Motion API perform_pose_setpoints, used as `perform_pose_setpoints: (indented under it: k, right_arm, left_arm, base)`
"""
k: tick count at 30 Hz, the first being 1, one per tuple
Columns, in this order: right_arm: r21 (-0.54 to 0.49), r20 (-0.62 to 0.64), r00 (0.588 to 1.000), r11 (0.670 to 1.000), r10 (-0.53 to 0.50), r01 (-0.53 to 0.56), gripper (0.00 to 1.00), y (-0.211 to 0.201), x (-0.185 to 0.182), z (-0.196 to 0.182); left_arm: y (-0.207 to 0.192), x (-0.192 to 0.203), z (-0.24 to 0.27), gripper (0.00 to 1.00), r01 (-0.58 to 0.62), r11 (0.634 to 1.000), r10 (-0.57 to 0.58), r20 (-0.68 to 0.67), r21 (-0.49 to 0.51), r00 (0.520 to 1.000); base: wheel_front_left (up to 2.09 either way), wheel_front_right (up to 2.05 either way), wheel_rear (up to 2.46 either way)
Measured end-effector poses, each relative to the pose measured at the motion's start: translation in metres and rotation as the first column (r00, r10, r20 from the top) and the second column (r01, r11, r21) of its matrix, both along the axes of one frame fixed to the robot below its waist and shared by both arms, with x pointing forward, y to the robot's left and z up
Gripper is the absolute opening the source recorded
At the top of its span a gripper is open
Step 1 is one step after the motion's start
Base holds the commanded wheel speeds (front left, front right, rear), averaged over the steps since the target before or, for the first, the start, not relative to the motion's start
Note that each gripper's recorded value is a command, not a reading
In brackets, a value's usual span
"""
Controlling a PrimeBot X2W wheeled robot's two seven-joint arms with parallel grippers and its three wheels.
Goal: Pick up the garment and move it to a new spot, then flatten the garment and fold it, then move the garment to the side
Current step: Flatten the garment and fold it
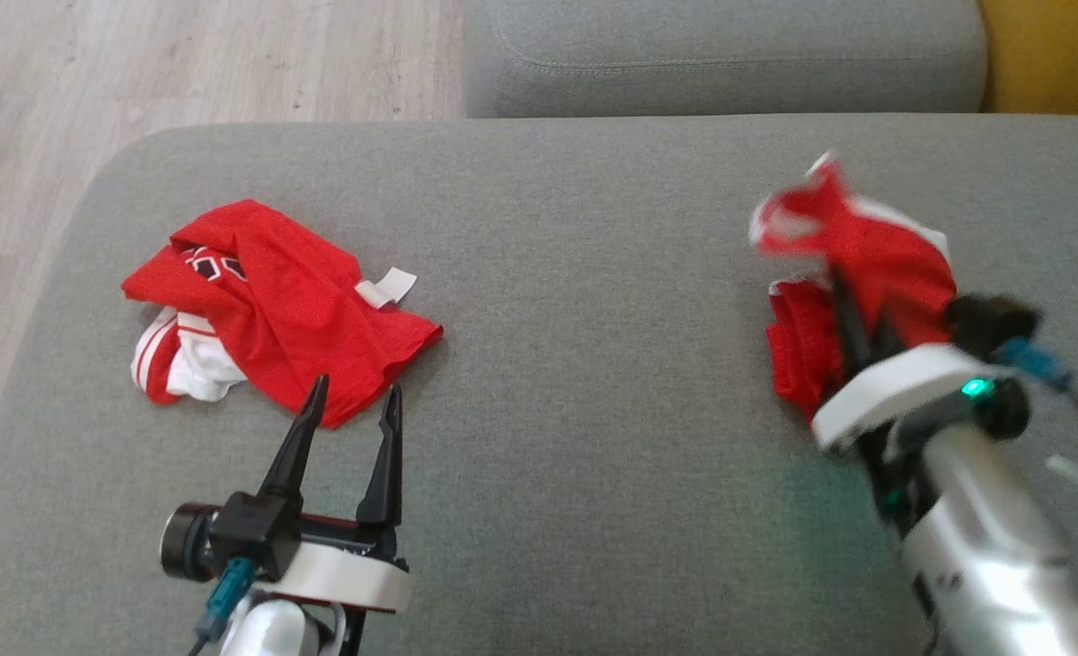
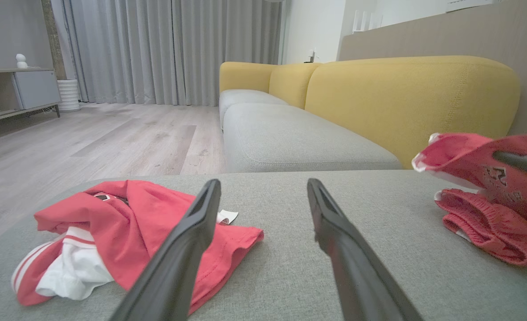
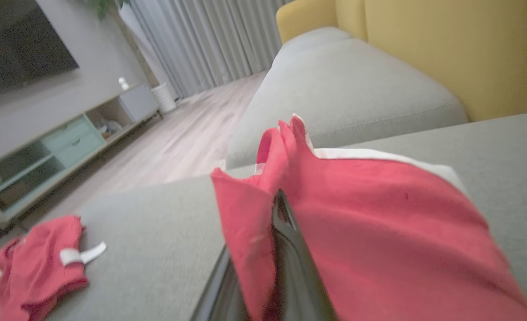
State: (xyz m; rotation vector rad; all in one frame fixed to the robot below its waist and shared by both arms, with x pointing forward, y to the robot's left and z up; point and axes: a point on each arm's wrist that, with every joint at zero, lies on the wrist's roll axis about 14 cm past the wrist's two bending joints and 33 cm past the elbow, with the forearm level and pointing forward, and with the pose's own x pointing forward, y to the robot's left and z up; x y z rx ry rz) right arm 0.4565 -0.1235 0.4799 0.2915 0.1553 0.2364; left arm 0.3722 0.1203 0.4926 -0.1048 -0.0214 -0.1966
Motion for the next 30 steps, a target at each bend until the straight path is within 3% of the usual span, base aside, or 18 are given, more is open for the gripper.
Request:
perform_pose_setpoints:
  k: [3, 6, 7, 8, 12, 17, 21, 27, 30]
  right_arm:
    - [-0.089, -0.054, 0.995, 0.992, 0.083, -0.088, 0.00, 0.017, -0.019, -0.025]
    - [-0.201, -0.104, 0.982, 0.964, 0.157, -0.175, 0.00, 0.027, -0.037, -0.048]
    - [-0.226, -0.118, 0.979, 0.955, 0.168, -0.191, 0.06, 0.027, -0.041, -0.054]
    - [-0.251, -0.122, 0.977, 0.947, 0.176, -0.202, 1.00, 0.027, -0.044, -0.058]
    - [-0.295, -0.088, 0.983, 0.939, 0.160, -0.179, 1.00, 0.018, -0.044, -0.056]
    - [-0.239, 0.053, 0.998, 0.971, 0.025, -0.011, 1.00, -0.011, -0.026, -0.016]
    - [-0.202, 0.181, 0.977, 0.969, -0.109, 0.145, 1.00, -0.049, -0.025, 0.020]
    - [-0.213, 0.118, 0.970, 0.949, -0.211, 0.232, 1.00, -0.076, -0.066, -0.011]
    - [-0.211, 0.098, 0.970, 0.948, -0.223, 0.239, 1.00, -0.078, -0.070, -0.019]
  left_arm:
    - [0.002, -0.001, 0.001, 1.00, -0.005, 1.000, 0.005, 0.002, 0.000, 1.000]
    - [0.001, 0.000, 0.001, 1.00, -0.004, 1.000, 0.004, 0.002, 0.000, 1.000]
    - [0.001, 0.000, 0.001, 1.00, -0.002, 1.000, 0.002, 0.002, 0.000, 1.000]
    - [0.000, 0.000, 0.001, 1.00, 0.001, 1.000, -0.001, 0.002, 0.000, 1.000]
    - [-0.006, 0.003, -0.001, 1.00, 0.019, 1.000, -0.019, -0.002, -0.001, 1.000]
    - [-0.018, 0.008, 0.000, 1.00, 0.054, 0.999, -0.054, 0.001, -0.004, 0.999]
    - [-0.029, 0.012, 0.000, 1.00, 0.085, 0.996, -0.085, 0.002, -0.006, 0.996]
    - [-0.041, 0.016, -0.005, 1.00, 0.122, 0.993, -0.122, -0.011, -0.010, 0.993]
    - [-0.045, 0.018, -0.010, 1.00, 0.132, 0.991, -0.132, -0.024, -0.012, 0.991]
  base:
    - [0.00, 0.00, 0.00]
    - [0.00, 0.00, 0.00]
    - [0.00, 0.00, 0.00]
    - [0.00, 0.00, 0.00]
    - [0.00, 0.00, 0.00]
    - [0.00, 0.00, 0.00]
    - [0.00, 0.00, 0.00]
    - [0.00, 0.00, 0.00]
    - [0.00, 0.00, 0.00]
